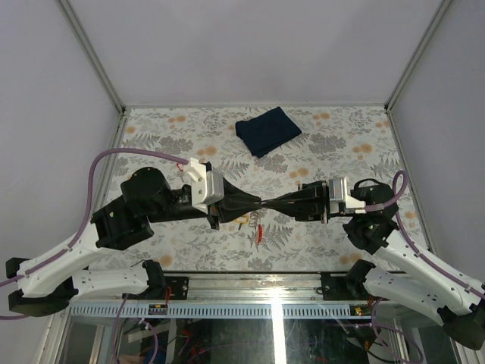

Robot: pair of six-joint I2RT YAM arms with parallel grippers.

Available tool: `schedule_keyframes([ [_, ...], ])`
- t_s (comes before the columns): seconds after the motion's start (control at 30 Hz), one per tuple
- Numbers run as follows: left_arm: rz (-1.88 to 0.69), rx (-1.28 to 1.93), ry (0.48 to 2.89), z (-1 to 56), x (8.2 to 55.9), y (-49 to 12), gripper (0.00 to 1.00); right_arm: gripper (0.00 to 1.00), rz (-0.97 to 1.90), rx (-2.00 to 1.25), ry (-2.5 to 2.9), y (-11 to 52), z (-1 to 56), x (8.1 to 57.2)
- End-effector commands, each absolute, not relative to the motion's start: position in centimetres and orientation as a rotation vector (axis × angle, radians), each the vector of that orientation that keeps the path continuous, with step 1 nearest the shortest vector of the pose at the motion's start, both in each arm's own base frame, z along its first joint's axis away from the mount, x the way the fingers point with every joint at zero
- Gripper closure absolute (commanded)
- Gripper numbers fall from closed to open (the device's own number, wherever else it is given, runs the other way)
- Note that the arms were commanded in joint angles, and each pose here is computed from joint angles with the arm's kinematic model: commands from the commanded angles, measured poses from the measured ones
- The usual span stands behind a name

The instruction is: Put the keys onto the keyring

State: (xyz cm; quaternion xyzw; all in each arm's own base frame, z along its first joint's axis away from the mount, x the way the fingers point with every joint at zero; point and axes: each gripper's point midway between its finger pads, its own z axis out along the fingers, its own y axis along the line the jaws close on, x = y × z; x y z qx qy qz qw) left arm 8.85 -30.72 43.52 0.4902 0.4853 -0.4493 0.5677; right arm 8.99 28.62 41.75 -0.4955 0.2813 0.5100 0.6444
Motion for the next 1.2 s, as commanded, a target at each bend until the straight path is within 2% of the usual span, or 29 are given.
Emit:
schedule_keyframes([
  [0.0,-1.052,1.135,1.09,45.3,8.7,-30.4,0.87,0.99,1.133,-1.098,0.531,27.7,44.8,8.0],
  [0.23,-1.055,1.153,1.1,45.0,8.7,-30.8,1.0,0.99,1.133,-1.1,0.529,27.7,44.9,8.0],
  [0.47,-1.048,1.168,1.129,44.5,8.8,-31.0,1.0,0.97,1.139,-1.107,0.538,27.7,44.8,7.9],
  [0.6,-1.027,1.149,1.161,44.7,9.2,-30.6,1.0,0.86,1.099,-1.123,0.573,27.7,44.1,8.3],
  [0.77,-1.004,1.174,1.185,44.8,9.2,-30.1,1.0,0.78,1.019,-1.165,0.655,27.5,42.3,9.2],
  [1.17,-0.957,1.294,1.329,42.1,9.3,-30.2,1.0,0.72,0.939,-1.222,0.784,27.1,40.1,10.3],
])
